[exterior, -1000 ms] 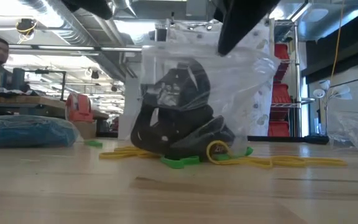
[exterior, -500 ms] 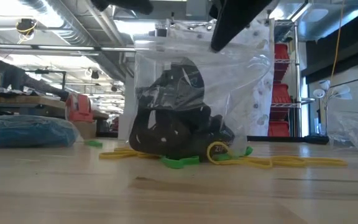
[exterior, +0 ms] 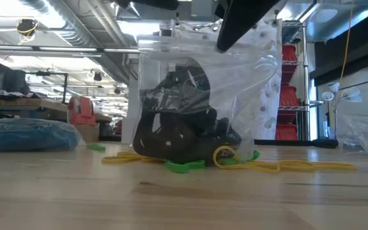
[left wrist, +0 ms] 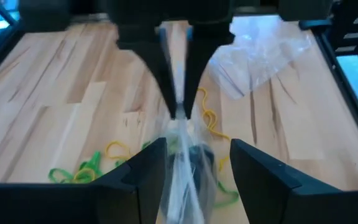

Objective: Sort rubber bands
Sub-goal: Close the transparent zip bag

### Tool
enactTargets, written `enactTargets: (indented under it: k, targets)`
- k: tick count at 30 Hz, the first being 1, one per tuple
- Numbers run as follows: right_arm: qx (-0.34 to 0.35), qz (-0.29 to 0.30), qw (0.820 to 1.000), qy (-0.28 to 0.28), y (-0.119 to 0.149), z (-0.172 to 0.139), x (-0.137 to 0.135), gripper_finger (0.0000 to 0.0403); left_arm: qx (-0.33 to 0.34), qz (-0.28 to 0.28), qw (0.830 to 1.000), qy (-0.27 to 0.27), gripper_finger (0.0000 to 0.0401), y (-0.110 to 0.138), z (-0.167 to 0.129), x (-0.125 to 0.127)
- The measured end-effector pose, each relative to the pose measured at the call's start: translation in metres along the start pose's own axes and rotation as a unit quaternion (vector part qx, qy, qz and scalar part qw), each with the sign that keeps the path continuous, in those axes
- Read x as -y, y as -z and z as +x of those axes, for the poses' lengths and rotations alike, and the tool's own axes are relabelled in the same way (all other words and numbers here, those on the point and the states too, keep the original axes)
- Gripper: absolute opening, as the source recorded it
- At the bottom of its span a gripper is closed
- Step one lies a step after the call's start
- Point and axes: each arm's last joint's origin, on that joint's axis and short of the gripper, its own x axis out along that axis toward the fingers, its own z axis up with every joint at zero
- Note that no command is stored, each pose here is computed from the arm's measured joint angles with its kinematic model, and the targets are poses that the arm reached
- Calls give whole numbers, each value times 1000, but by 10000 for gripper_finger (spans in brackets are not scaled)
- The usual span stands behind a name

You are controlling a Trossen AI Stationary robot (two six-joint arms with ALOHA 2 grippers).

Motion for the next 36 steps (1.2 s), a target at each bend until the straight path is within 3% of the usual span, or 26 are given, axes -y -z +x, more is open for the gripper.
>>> enactTargets:
  k: [8, 15, 19, 25, 36]
  targets:
    - [3, -8, 1000, 11, 0, 0, 1, 21, -17, 8, 1000, -10, 171, 12, 35, 3]
    - [4, -8, 1000, 11, -1, 0, 1, 21, -30, 8, 999, -25, 156, 17, 47, -2]
    - [5, -7, 1000, 11, -1, 0, 1, 21, -34, 11, 999, -26, 115, 18, 47, -3]
    - [1, -8, 1000, 12, 0, 0, 1, 21, -53, 18, 998, -30, 10, 22, 47, -4]
    - [-65, 15, 998, 14, 12, -1, 3, 21, -98, 21, 994, -42, 1, 31, 43, -6]
